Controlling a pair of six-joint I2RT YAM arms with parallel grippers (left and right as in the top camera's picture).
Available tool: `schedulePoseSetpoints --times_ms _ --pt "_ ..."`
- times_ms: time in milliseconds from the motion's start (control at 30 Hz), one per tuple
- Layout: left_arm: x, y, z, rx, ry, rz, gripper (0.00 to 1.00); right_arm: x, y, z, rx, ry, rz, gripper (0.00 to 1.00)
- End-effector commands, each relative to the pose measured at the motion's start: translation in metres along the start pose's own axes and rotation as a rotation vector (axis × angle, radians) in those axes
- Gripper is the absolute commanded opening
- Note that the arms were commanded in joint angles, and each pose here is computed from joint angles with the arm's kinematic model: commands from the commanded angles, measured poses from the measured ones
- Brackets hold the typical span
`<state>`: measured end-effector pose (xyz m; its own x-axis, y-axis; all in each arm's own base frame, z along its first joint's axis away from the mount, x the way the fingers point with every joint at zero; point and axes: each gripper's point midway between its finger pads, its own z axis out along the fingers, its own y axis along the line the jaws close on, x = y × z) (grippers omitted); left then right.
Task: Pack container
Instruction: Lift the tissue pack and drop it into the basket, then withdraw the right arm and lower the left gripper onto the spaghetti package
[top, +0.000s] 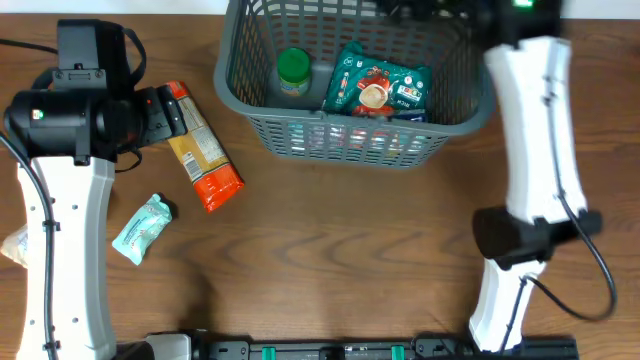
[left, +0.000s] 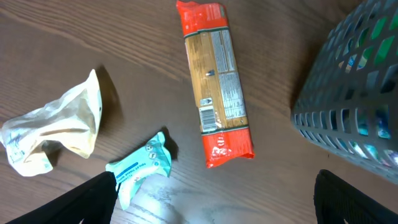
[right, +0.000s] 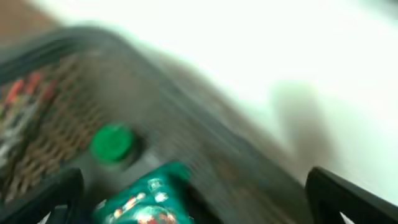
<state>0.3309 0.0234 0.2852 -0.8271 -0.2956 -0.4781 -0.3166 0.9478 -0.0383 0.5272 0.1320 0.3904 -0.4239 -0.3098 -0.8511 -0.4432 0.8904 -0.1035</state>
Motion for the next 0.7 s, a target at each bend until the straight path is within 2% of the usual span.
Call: schedulePoseSetpoints --times_ms 0,133,267,400,667 --pt "-0.002 0.002 -0.007 0.000 -0.021 -0.026 0.88 0.021 -0.109 -0.080 0.507 -0.005 0.498 0.99" --pt "-0.001 0.002 0.000 -0.007 -0.002 -0.194 0.88 0.085 -0.146 -0.108 0.597 0.166 0.655 0.99" --pt "-0.005 0.000 0.028 -0.036 0.025 -0.295 0.99 0.141 -0.170 -0.116 0.626 0.322 0.770 0.99" --pt "-0.012 -0.006 0.069 -0.062 0.074 -0.324 0.99 0.180 -0.185 -0.111 0.616 0.425 0.825 0.99" --pt "-0.014 -0.018 0.162 -0.108 0.170 -0.304 0.99 0.241 -0.197 -0.088 0.601 0.592 0.810 0.99"
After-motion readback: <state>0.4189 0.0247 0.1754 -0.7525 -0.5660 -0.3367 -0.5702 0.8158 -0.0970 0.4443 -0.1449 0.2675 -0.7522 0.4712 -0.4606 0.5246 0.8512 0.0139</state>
